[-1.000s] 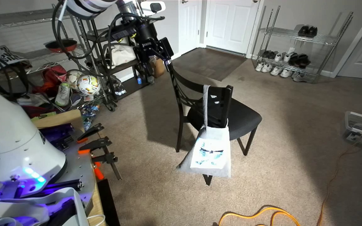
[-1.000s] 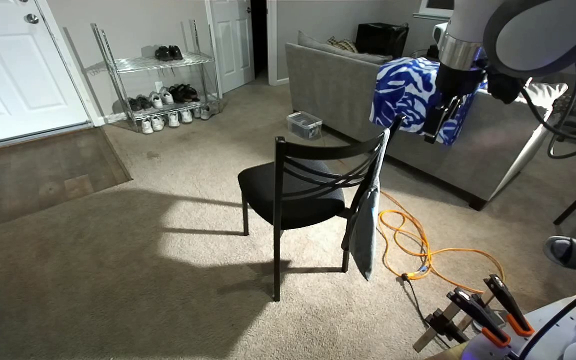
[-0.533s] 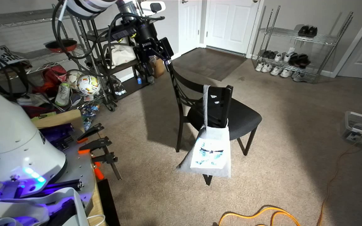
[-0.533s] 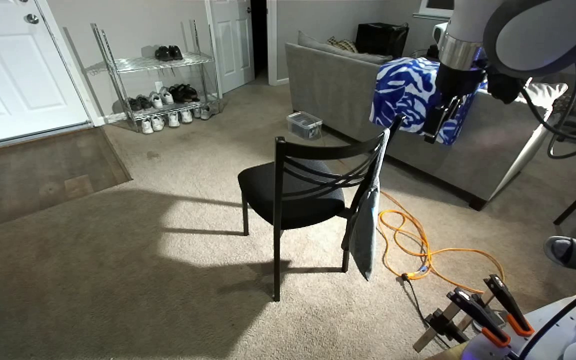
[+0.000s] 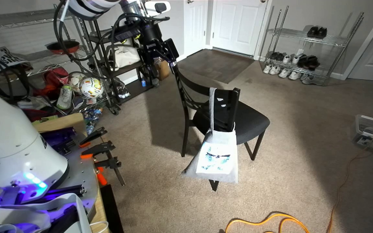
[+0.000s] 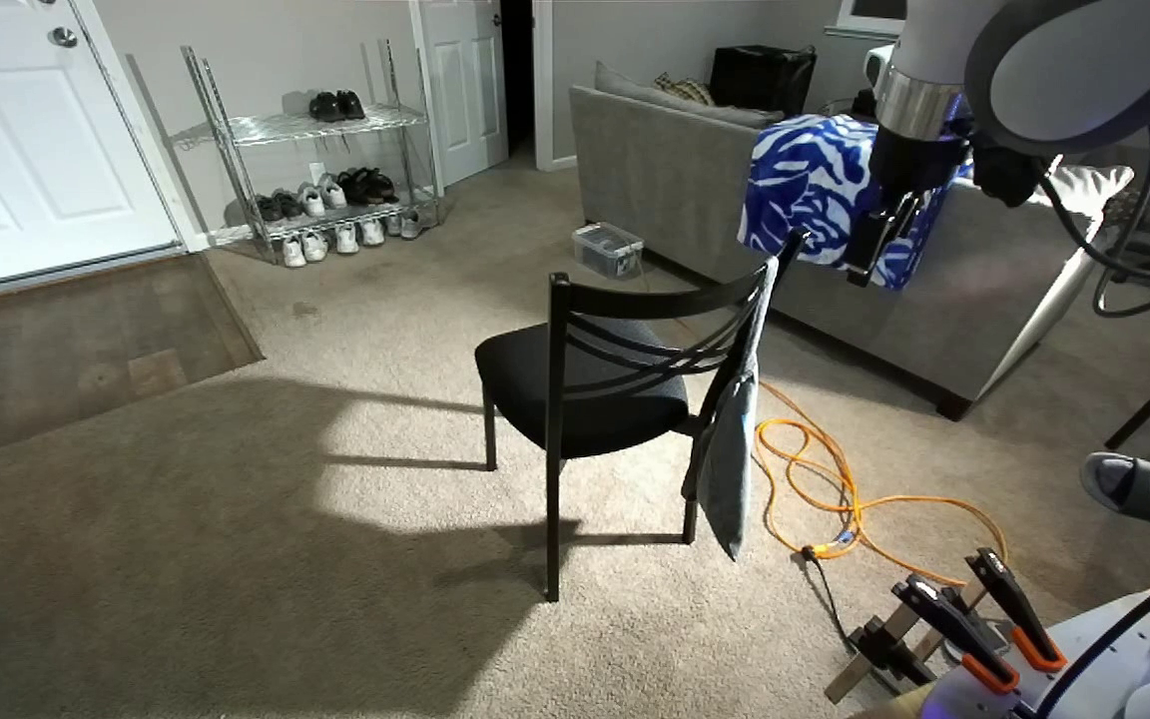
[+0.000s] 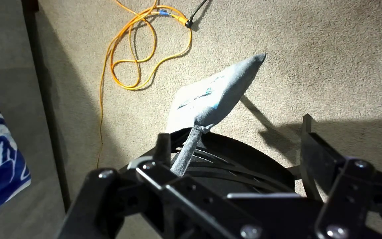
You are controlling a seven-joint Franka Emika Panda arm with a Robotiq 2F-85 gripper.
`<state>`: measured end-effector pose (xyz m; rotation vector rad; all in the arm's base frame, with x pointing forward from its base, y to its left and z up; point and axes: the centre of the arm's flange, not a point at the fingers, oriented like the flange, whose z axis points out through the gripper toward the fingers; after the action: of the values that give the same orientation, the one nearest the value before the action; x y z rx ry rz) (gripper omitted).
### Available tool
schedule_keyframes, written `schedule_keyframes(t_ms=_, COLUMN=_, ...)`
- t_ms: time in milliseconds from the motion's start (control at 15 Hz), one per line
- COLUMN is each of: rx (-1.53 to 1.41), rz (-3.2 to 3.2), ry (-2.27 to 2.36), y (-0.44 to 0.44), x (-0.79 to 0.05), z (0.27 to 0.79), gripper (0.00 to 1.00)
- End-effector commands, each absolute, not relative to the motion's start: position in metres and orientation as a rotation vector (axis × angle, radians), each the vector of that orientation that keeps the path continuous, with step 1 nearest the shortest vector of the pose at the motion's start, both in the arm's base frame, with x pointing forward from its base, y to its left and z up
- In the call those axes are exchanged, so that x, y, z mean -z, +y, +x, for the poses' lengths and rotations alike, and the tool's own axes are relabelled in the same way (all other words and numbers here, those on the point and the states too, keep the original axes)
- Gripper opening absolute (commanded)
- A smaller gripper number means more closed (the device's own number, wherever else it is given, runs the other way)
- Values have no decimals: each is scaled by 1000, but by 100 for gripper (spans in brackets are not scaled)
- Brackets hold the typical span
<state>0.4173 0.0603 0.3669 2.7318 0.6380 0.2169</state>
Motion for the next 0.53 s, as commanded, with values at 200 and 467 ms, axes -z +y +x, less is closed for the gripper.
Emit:
schedule_keyframes(t_ms=200, rx=-277, rz=2692, ry=632, y=60, x=-372, z=420, gripper=100)
schedule_keyframes(t_ms=467, rx=-312, rz=2622, ry=618, y=57, x=-379, z=438, gripper=100)
